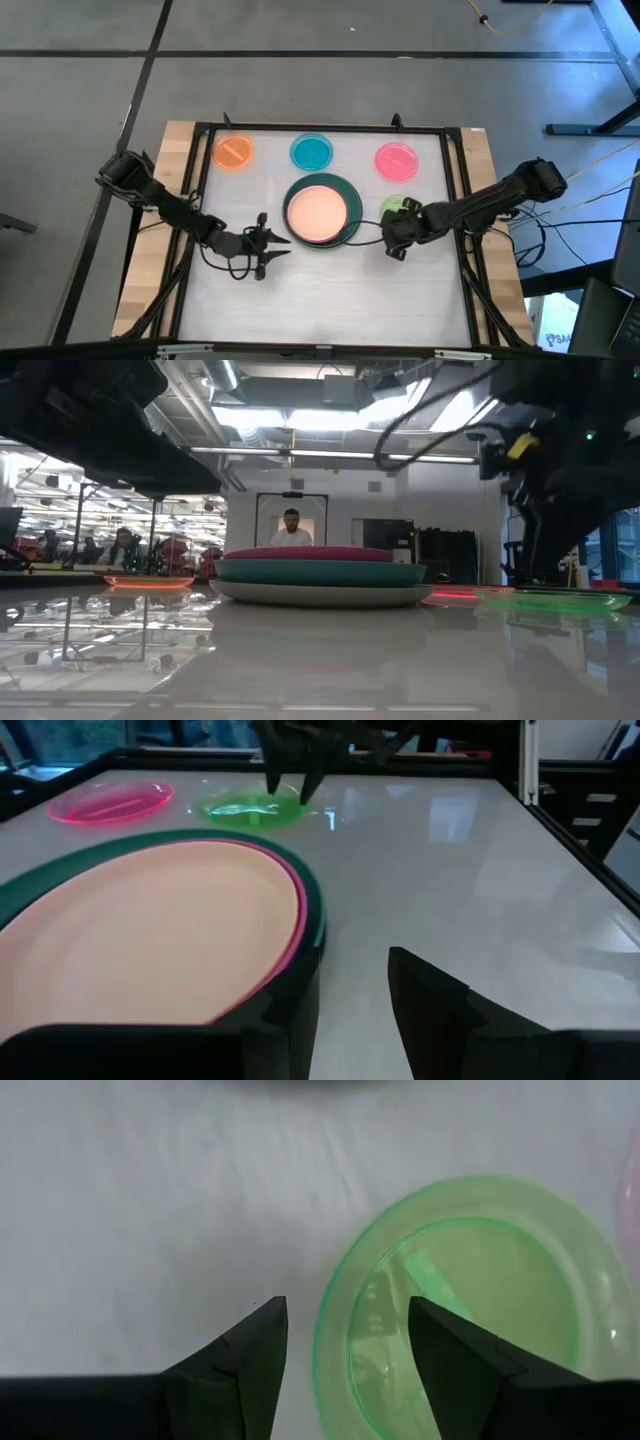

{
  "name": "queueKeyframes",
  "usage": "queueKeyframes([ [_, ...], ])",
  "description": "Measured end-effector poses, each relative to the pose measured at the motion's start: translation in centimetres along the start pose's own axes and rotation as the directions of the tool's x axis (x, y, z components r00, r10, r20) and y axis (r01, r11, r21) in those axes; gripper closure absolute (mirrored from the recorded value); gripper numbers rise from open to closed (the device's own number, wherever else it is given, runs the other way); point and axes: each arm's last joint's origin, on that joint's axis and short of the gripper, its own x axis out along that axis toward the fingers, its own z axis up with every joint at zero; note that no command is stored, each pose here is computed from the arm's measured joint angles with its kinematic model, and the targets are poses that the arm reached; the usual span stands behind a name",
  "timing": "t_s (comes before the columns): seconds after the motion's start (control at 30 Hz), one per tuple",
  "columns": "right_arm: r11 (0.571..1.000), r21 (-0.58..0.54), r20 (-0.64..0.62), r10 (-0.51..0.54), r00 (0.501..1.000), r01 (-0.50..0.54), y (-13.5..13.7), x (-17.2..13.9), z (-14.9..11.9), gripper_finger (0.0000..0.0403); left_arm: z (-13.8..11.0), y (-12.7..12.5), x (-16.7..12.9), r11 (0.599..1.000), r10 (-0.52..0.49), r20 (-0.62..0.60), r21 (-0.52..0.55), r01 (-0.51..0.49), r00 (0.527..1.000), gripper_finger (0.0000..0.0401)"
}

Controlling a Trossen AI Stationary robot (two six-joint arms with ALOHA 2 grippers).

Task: Stack plastic plates
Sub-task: Stack the light green plate on top of the beige plate

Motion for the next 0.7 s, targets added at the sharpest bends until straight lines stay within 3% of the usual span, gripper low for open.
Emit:
queueKeyframes([
  [0.37, 0.994, 0.029, -0.099, -0.101, 0.99, 0.104, -0.2, 3.8, 0.7, 0.0215, 0.0, 0.3, 0.1, 1.0, 0.012, -0.001, 0.0, -0.012, 1.0, 0.0287],
  [0.7, 0.994, -0.008, -0.113, -0.11, 0.987, 0.11, -0.3, 4.3, 0.8, 0.035, 0.0, 0.3, 0.1, 1.0, 0.011, -0.002, 0.001, -0.011, 1.0, 0.0287],
])
